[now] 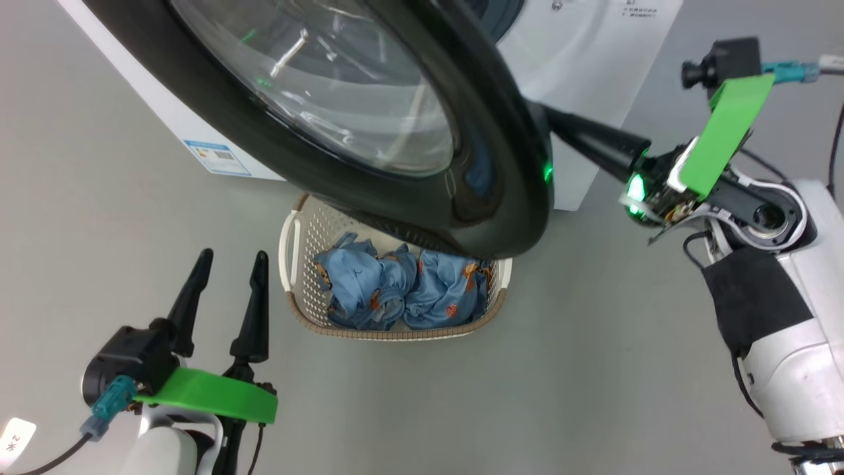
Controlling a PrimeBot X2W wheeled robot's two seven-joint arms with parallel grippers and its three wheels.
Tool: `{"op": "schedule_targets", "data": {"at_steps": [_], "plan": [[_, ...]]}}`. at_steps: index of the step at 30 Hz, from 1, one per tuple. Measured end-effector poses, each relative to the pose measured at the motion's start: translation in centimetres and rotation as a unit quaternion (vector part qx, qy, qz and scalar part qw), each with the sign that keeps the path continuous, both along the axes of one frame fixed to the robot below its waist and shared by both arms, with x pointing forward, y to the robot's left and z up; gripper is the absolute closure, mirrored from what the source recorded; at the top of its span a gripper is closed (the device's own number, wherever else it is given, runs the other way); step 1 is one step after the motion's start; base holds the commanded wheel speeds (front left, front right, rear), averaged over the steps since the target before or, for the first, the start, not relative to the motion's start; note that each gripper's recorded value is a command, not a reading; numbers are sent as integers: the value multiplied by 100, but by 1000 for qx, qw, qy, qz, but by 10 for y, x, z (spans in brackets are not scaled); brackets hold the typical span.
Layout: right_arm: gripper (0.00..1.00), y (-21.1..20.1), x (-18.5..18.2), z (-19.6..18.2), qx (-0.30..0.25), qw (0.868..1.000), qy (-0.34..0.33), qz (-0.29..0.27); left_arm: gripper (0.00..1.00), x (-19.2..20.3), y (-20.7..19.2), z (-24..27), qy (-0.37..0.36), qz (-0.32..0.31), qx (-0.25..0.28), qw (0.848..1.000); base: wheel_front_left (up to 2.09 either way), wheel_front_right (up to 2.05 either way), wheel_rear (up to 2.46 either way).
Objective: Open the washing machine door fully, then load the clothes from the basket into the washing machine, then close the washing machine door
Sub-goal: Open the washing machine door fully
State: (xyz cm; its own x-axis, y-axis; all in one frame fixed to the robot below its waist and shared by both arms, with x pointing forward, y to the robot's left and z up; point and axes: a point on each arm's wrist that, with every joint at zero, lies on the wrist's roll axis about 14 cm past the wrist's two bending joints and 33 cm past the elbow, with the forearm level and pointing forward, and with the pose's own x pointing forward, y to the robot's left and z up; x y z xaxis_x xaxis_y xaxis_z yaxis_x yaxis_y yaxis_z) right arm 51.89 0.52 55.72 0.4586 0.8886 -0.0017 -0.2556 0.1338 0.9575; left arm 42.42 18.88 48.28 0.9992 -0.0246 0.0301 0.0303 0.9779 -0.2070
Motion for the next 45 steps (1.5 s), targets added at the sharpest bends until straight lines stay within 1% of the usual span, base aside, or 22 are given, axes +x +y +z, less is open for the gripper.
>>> {"op": "schedule_targets", "data": {"at_steps": [8,15,31,37,45], "plan": [[100,13,-26,-1,-12,999,-2,36,0,-13,5,4,-2,9,0,1000,0,0,0],[100,25,-46,-1,-13,998,-3,67,0,-18,10,9,-9,16,0,1000,0,0,0],[100,65,-103,0,-9,986,-8,165,0,-30,17,14,-13,29,0,1000,0,0,0],[100,74,-118,2,-9,982,-11,186,0,-37,19,13,-11,33,-1,999,0,0,0],[100,78,-125,2,-13,981,-15,193,0,-39,19,17,-17,34,-1,999,0,0,0]]}}
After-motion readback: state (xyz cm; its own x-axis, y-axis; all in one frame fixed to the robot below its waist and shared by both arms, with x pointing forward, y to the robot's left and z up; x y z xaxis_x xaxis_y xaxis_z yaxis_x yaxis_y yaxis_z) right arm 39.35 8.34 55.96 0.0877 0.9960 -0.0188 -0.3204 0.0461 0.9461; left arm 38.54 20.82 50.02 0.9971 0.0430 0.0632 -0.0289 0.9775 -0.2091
